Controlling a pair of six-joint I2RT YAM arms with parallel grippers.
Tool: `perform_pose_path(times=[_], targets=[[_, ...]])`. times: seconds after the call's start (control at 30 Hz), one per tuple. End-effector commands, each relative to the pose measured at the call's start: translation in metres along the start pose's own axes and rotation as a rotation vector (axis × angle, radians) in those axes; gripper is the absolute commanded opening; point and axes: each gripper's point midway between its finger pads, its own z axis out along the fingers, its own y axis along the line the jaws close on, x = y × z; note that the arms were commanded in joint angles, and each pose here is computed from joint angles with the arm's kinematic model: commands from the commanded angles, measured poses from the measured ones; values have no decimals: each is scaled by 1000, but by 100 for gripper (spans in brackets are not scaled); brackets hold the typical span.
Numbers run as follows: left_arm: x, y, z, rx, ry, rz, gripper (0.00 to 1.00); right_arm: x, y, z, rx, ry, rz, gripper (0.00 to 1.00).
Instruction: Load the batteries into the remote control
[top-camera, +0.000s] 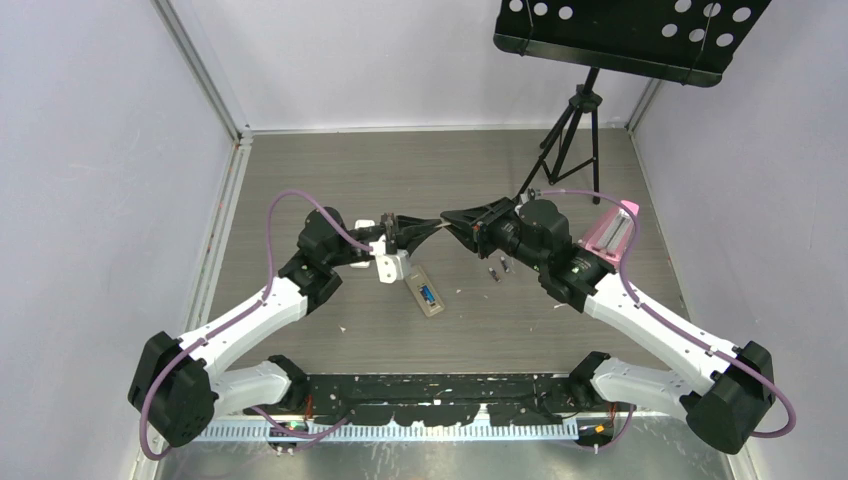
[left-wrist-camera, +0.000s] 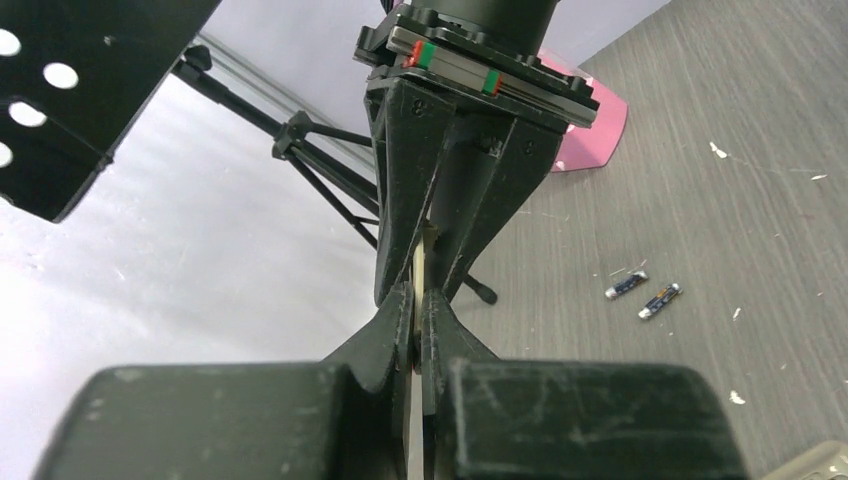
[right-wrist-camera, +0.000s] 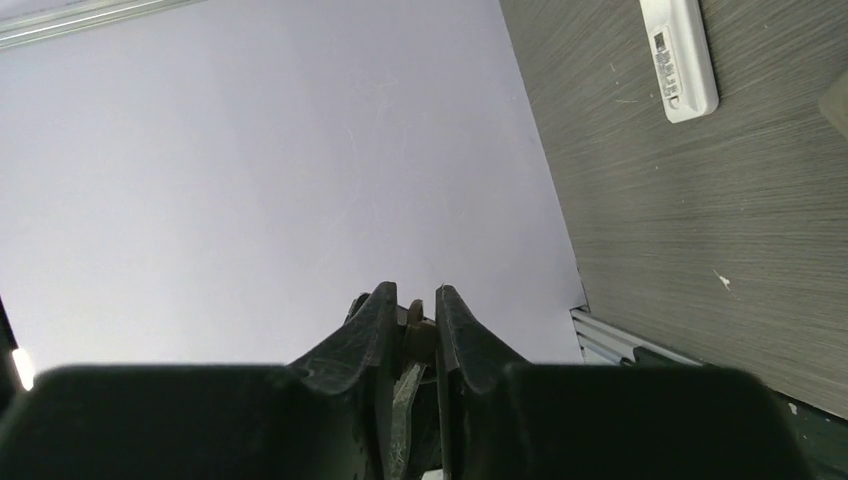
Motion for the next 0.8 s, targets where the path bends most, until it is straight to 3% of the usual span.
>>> perform_pose_path(times=[0.0,0.1,0.23,0.37,0.43,0.57,0.7,0.77], targets=[[-21,29,2,-55,-41,123,4,5,23,-9,-79,22,17,15],[-22,27,-1,-70,-45,66,24,-2,22,-13,-90,-16,18,2],[-19,24,-7,-130,-40,-52,45,-15,31,-17,-146,-91,12,0],[-15,25,-13,-210,-28,-277,55,-23,37,-20,-194,-138,-19,0],[-15,30,-15,-274,-28,-449,58,-24,44,-21,-232,-149,-50,0],[-20,45,-21,-446,-81,-944,60,-29,49,-26,-270,-190,-134,0],[-49,46,-21,-441,-160,-1373,60,-31,53,-39,-311,-220,-238,0],[-47,45,-22,-479,-143,-1560,60,-27,59,-44,-340,-209,-301,0]])
